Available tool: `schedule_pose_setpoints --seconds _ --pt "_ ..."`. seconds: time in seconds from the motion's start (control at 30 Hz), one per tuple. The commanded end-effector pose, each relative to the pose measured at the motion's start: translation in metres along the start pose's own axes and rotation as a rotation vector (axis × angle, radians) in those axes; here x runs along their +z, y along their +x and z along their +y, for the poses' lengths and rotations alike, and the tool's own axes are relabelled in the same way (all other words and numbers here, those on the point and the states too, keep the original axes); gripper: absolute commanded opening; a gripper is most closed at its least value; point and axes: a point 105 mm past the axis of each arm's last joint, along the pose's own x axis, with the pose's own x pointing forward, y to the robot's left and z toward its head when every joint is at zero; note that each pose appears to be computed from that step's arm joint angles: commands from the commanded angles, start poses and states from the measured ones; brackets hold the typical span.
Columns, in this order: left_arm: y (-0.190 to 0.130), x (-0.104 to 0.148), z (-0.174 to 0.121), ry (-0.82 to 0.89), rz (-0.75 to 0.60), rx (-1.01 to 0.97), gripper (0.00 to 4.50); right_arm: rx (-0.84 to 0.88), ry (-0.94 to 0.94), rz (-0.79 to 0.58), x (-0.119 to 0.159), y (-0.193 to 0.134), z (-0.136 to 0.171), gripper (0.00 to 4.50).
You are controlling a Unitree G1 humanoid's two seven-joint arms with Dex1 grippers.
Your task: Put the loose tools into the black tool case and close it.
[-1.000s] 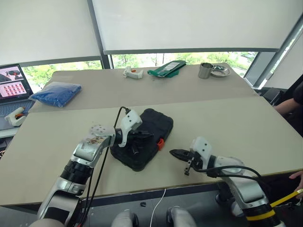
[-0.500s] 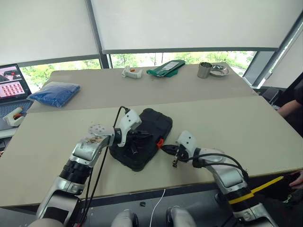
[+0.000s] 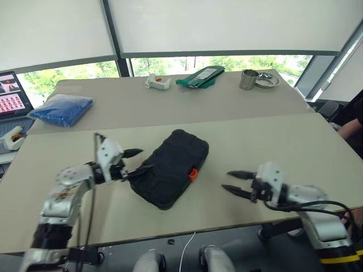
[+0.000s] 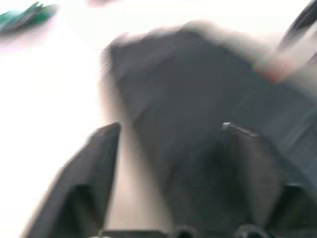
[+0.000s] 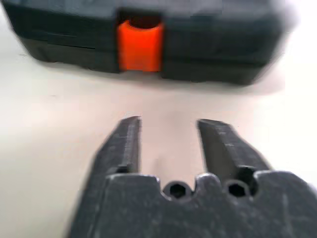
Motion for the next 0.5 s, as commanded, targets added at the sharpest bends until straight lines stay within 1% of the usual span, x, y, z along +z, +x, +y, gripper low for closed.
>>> schedule_pose_setpoints --seconds 0.03,0.07,0.1,0.13,0.2,0.3,0.4,0.5 --pt "-0.048 -0.022 0.020 0.079 0.133 0.130 4.50 -0.026 -0.107 0.054 -0.008 -0.033 -0.016 3.89" --pt "-0.059 -0.028 0.022 0.083 0.162 0.152 4.50 -0.018 -0.090 0.041 -0.009 -0.038 -0.016 4.22" --pt "-0.069 -0.033 0.024 0.083 0.185 0.171 4.50 -0.019 -0.061 0.008 -0.008 -0.041 -0.017 4.43" --pt "-0.075 -0.037 0.024 0.085 0.199 0.183 4.50 -0.020 -0.042 -0.016 -0.008 -0.044 -0.017 4.43" --pt "-0.090 -0.048 0.023 0.092 0.249 0.213 4.50 0.022 -0.016 -0.004 -0.012 -0.050 -0.014 4.43" --pt "-0.104 -0.062 0.011 0.067 0.280 0.210 4.50 0.015 -0.033 -0.022 -0.010 -0.052 -0.017 4.43" --pt "-0.102 -0.061 0.004 0.083 0.263 0.203 4.50 0.015 -0.066 -0.020 -0.011 -0.050 -0.020 4.43" --pt "-0.100 -0.059 0.003 0.077 0.240 0.219 4.50 0.016 -0.078 -0.017 -0.013 -0.048 -0.021 4.43"
